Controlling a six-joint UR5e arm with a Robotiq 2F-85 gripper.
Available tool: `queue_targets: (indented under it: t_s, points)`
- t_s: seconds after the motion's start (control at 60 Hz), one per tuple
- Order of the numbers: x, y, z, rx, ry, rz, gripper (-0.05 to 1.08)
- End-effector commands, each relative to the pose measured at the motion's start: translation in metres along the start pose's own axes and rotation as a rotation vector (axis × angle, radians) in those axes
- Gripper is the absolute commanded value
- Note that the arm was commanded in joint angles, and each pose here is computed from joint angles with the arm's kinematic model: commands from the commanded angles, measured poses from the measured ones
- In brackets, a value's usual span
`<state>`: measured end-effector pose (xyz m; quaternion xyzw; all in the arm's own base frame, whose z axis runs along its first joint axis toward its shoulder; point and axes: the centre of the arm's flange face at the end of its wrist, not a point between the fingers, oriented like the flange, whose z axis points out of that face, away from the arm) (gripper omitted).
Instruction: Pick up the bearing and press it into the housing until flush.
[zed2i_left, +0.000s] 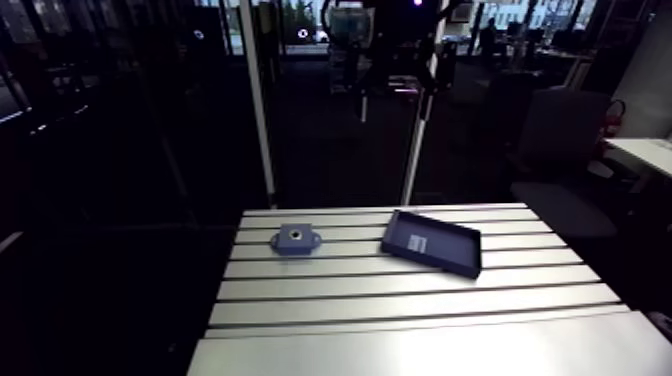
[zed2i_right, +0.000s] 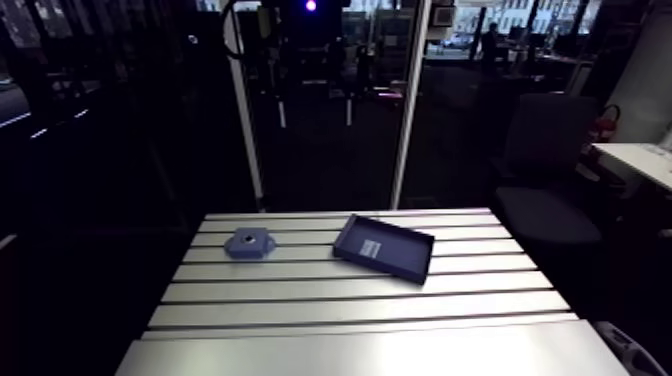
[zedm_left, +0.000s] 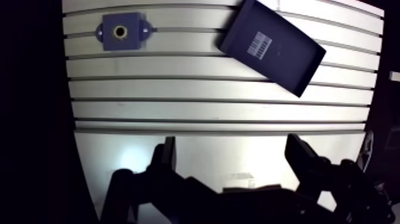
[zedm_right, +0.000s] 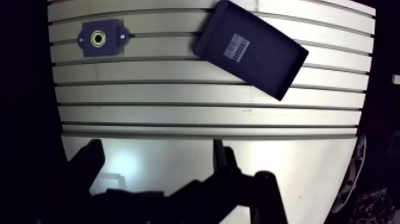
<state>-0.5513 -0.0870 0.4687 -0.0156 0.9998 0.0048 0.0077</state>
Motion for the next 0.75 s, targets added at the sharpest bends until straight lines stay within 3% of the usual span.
queue_targets:
  t_s: [0.017,0.75]
  points:
    - [-0.0016,0.0018,-0.0055,0.005,0.009,0.01,0.01]
    - [-0.0021,0.0011,-0.0084,0.011,0.018,0.011,0.01]
